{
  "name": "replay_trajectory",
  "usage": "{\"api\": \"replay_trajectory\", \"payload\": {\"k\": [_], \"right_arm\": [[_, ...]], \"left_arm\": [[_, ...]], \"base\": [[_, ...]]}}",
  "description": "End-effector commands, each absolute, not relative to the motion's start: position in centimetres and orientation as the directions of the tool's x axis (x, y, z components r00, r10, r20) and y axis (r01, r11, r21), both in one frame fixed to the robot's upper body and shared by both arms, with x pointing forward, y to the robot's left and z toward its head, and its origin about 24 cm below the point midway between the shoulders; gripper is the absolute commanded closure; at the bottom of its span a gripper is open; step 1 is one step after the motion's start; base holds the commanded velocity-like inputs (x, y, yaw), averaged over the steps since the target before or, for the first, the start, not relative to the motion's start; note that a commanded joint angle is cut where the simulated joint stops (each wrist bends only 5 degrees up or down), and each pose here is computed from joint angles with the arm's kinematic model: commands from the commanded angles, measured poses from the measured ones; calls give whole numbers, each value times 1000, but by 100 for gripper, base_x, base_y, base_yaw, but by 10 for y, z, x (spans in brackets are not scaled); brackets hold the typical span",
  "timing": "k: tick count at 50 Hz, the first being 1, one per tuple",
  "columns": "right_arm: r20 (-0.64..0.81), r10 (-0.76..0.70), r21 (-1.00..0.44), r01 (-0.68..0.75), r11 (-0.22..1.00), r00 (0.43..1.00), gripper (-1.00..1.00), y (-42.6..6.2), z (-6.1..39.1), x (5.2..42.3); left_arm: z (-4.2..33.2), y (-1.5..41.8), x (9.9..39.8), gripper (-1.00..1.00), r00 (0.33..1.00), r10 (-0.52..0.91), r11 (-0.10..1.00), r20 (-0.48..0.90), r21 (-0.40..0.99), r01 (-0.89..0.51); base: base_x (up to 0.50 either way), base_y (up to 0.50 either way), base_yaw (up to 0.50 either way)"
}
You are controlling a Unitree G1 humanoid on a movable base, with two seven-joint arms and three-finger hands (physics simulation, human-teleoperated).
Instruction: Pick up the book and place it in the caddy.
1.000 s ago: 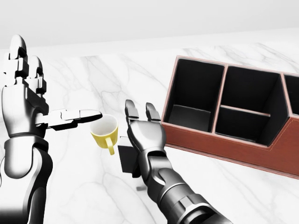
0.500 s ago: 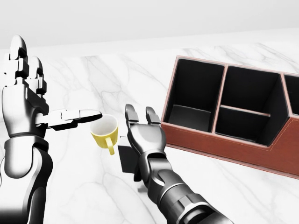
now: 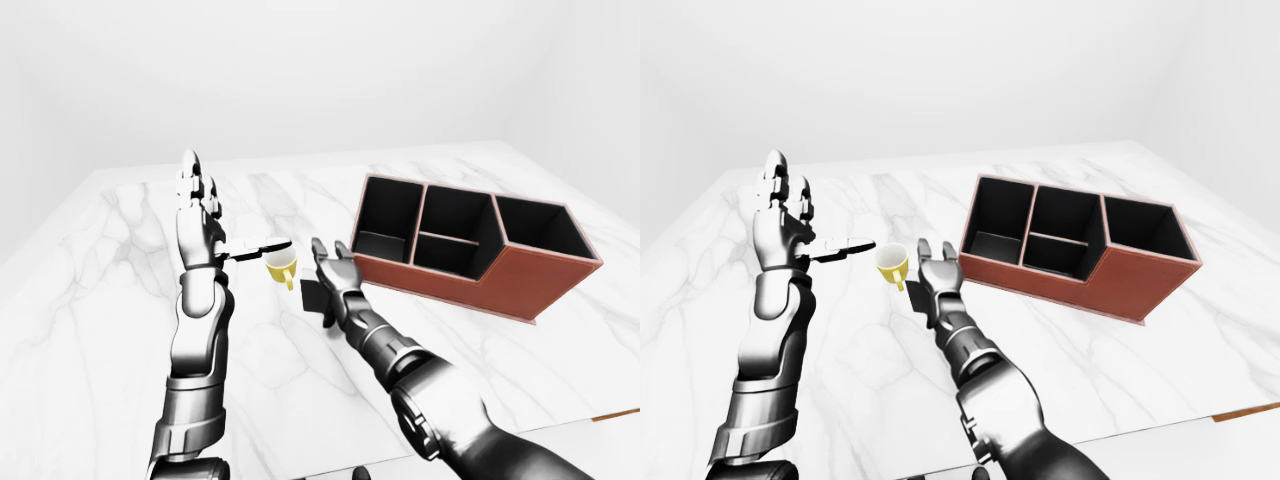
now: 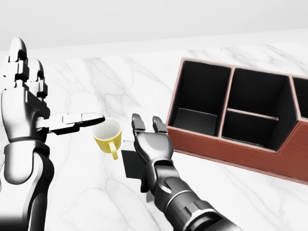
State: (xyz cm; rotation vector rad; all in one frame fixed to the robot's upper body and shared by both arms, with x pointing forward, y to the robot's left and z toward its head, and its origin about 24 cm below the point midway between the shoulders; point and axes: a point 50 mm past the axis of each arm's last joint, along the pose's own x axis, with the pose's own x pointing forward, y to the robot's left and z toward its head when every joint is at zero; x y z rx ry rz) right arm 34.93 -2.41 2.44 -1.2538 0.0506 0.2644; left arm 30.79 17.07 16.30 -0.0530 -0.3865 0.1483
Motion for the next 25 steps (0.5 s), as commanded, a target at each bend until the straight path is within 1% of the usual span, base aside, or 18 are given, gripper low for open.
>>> {"api": "replay_trajectory", "payload": {"k": [1,10,25], "right_arm": [[-206,177,-927,-250,280,962,-100,-22,21,347],[-239,189,-925,-282,254,953,-100,-22,16,345],[-277,187,-913,-319,253,942,-100,-25,13,344]], "left_arm": [[163,170,307,-100,915,152,988,374,-84,-130],[164,170,307,-100,914,153,988,375,-89,-128],[165,170,306,-100,913,146,988,380,-103,-115]], "base": [[0,0,0],[0,0,0],[0,0,0]]}}
